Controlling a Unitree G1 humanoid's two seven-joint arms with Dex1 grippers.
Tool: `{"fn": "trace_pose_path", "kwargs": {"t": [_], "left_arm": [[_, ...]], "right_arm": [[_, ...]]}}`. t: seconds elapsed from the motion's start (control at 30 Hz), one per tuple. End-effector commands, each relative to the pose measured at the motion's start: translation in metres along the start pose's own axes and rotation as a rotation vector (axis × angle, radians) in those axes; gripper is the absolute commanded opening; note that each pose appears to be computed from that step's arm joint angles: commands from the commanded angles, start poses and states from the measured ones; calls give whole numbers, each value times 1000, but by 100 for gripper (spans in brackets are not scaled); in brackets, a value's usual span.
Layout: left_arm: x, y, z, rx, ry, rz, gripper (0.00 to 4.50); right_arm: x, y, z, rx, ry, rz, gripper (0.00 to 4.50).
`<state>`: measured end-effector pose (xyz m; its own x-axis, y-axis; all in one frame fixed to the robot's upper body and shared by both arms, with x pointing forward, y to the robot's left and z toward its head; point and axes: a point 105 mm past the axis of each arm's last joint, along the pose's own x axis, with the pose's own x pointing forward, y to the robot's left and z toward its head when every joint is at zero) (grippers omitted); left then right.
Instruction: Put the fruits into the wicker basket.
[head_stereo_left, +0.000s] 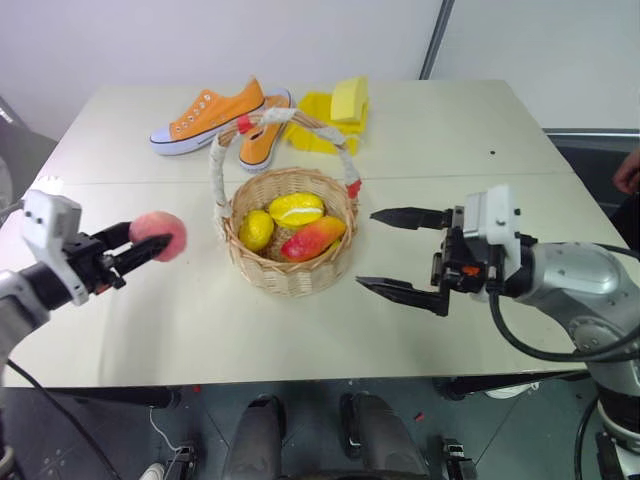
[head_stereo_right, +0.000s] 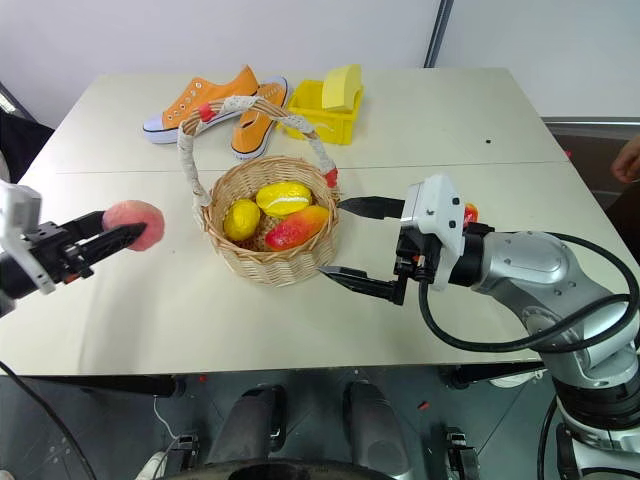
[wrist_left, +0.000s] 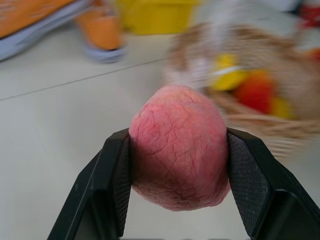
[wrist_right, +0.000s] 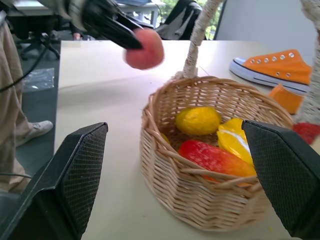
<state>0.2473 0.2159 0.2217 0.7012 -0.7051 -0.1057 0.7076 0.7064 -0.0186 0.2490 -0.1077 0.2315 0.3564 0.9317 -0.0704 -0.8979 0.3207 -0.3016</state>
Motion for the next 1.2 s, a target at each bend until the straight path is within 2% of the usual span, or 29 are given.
{"fn": "trace_pose_path", "kwargs": {"t": [0.03, 0.1, 0.27, 0.3, 0.37, 0.47, 0.6, 0.73, 0.87, 1.0, 1.2], "left_arm": [[47, -34, 27, 137, -75, -97, 248], [73, -40, 32, 167, -93, -94, 248], [102, -46, 29, 194, -78, -106, 248], [108, -45, 22, 203, -48, -109, 248], [115, -43, 14, 211, -16, -112, 328], [117, -40, 17, 246, -31, -105, 446], [111, -39, 19, 275, -43, -131, 446], [99, -56, 19, 268, -62, -256, 446], [91, -72, 12, 245, -44, -354, 446], [89, -74, 11, 224, -48, -354, 446], [87, -74, 9, 222, -42, -333, 446]], "right_arm": [[-7, -14, 8, -51, -17, -54, 450], [-9, -19, 4, -39, -12, -84, 450], [-15, -24, -3, -22, 6, -135, 450], [-20, -33, -8, -17, 25, -197, 450], [-29, -48, -18, -12, 65, -307, 450], [-46, -72, -38, 8, 134, -494, 450], [-73, -97, -64, 66, 213, -742, 450], [-102, -115, -102, 154, 314, -963, 450], [-112, -124, -129, 202, 377, -1043, 450], [-114, -127, -151, 293, 399, -1067, 450], [-105, -132, -160, 349, 350, -1050, 450]]}}
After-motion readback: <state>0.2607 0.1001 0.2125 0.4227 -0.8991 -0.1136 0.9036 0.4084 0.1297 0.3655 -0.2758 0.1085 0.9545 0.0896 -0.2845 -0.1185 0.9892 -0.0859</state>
